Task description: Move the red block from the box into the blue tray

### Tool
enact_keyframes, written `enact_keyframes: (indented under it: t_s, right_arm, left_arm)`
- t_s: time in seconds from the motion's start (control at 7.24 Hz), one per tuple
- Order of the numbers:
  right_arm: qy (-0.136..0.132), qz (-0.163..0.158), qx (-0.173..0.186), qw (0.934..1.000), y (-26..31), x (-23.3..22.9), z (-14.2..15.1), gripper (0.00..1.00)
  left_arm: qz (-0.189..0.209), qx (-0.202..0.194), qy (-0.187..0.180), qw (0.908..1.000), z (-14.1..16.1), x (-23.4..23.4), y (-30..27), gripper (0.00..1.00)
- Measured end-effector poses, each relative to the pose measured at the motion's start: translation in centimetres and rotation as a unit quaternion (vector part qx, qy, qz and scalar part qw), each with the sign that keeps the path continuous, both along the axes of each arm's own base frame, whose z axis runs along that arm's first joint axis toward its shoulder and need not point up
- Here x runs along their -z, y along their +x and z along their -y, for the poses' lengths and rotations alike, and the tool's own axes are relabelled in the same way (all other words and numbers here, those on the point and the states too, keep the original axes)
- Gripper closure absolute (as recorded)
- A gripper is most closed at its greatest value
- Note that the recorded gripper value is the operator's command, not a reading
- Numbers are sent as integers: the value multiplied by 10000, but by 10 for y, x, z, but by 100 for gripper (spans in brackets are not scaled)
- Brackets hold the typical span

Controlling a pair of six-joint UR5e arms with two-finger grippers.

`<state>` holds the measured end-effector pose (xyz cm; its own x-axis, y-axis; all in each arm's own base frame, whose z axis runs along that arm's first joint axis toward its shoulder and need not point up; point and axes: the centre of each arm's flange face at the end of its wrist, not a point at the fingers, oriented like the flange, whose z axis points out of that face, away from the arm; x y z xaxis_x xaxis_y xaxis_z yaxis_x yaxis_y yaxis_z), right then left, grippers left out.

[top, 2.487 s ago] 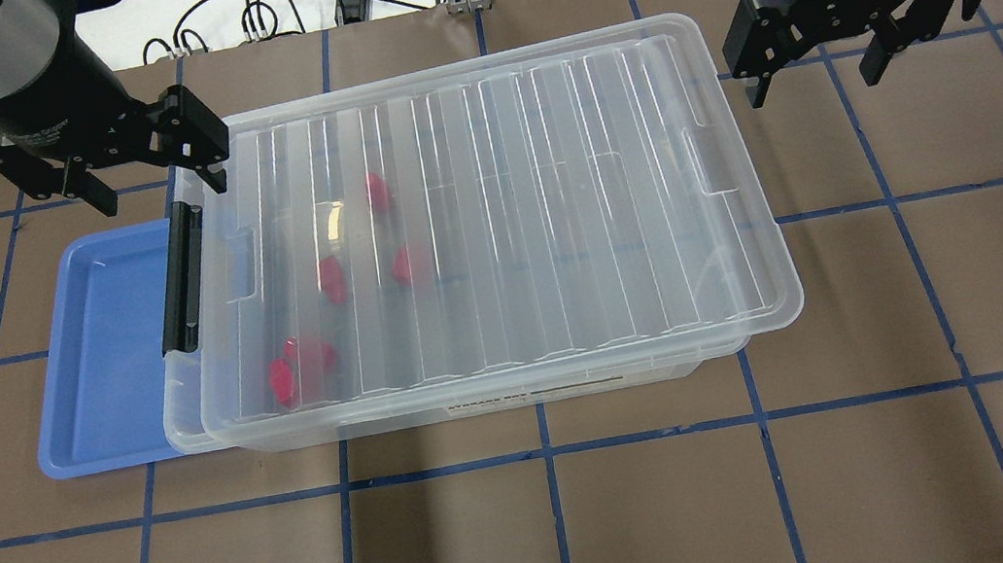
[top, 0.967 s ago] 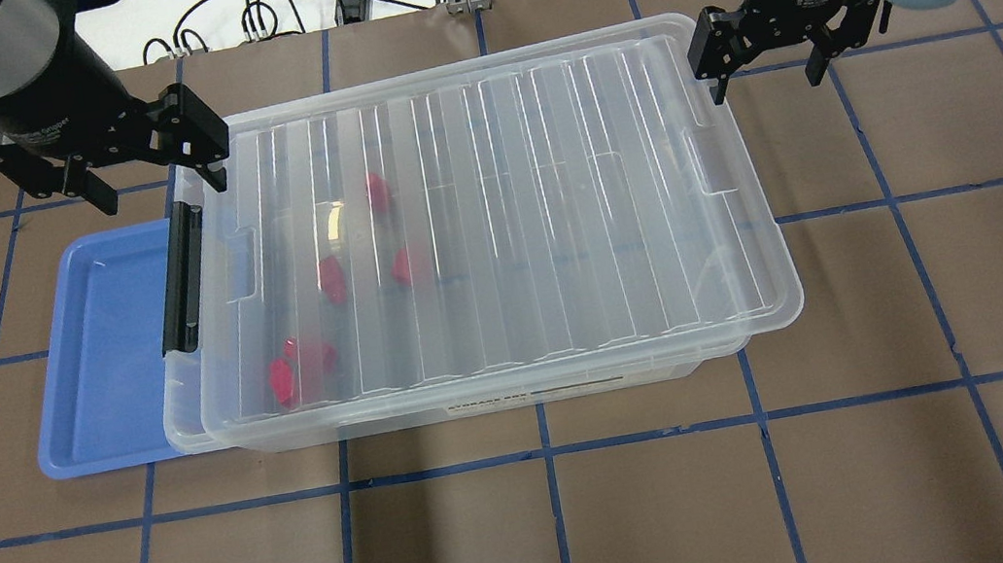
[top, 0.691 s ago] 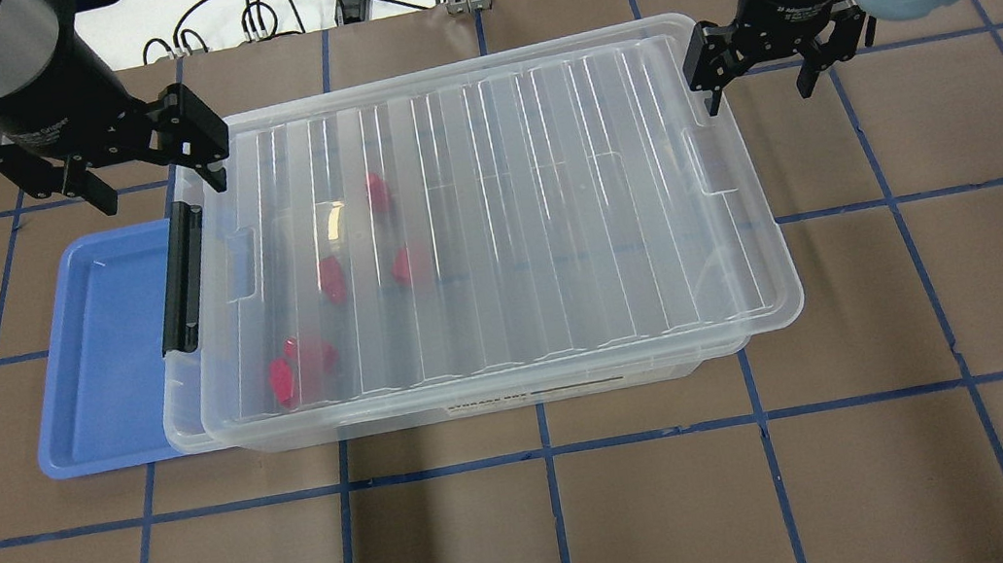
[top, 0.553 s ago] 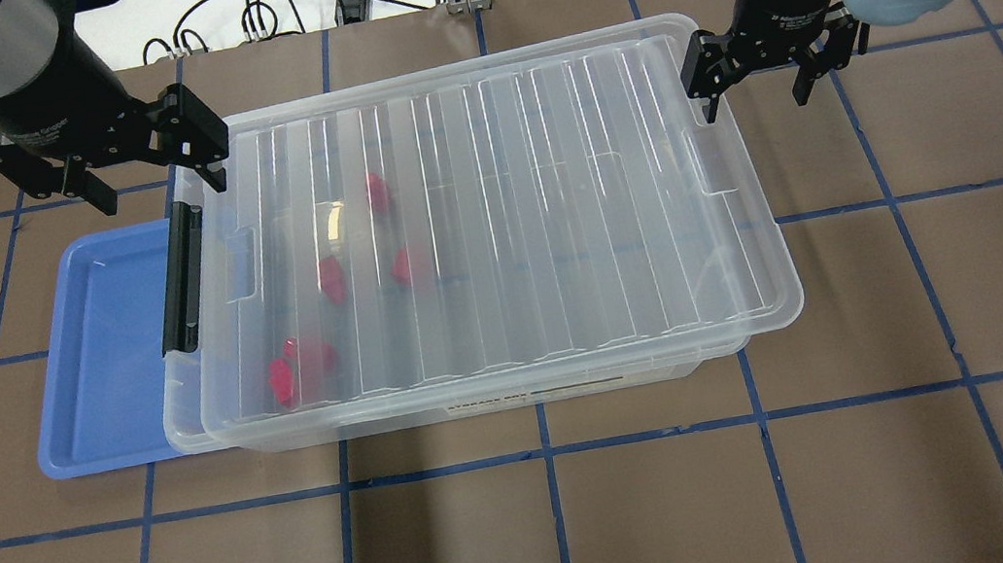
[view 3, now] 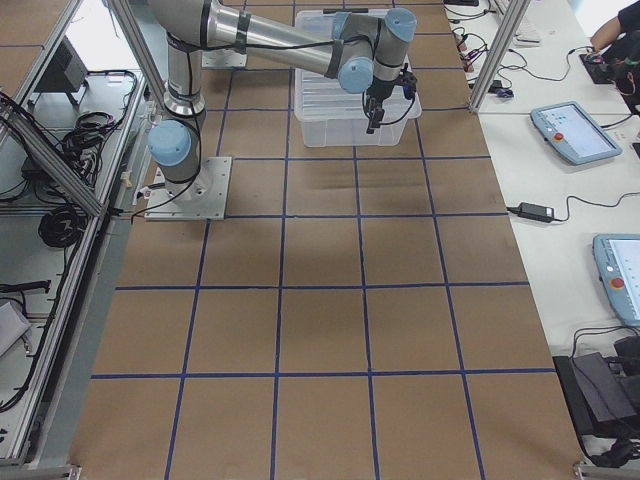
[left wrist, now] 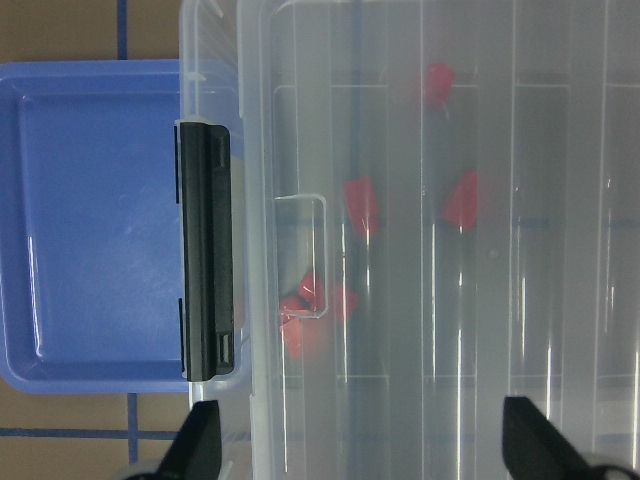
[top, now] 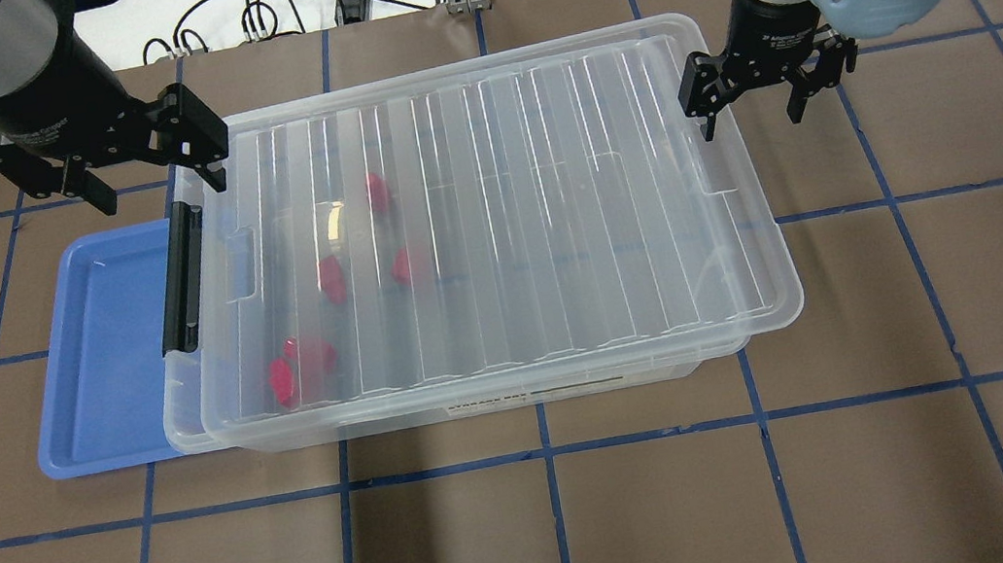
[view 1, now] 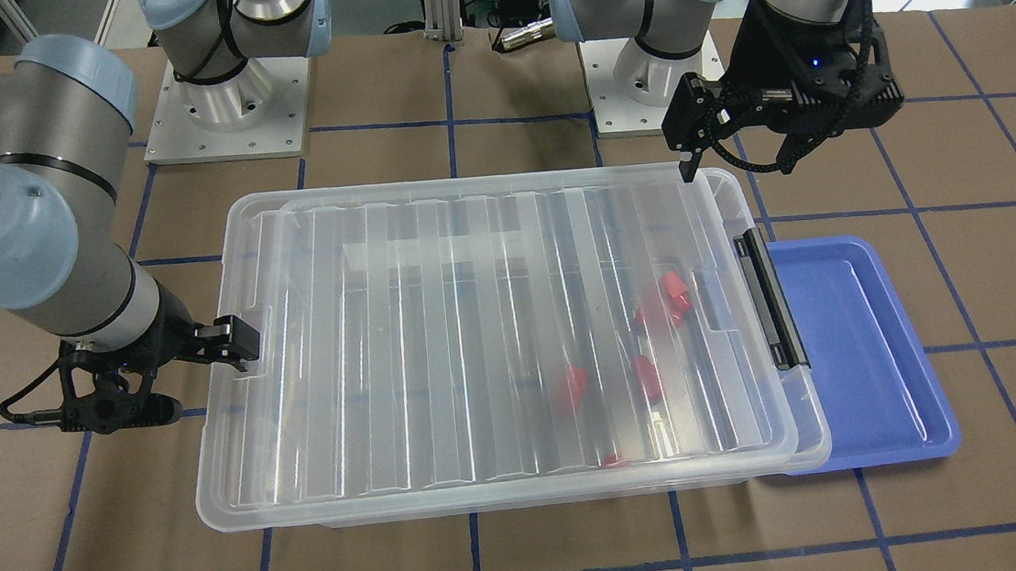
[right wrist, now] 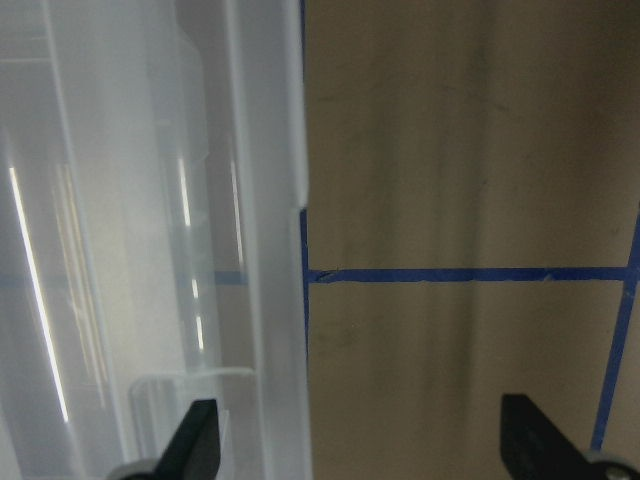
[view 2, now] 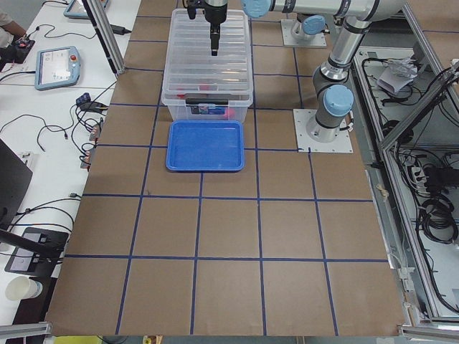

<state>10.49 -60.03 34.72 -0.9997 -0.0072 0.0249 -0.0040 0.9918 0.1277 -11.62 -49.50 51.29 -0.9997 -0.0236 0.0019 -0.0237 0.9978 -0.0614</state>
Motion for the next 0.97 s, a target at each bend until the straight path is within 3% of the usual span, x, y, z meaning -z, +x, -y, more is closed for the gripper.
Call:
enact_keyframes:
  t_s: [0.97]
  right_arm:
    - [-8, -324, 265, 9991, -51, 3, 12, 0]
  left_arm:
    - [0, -2, 4, 10000, 0, 0, 0, 0]
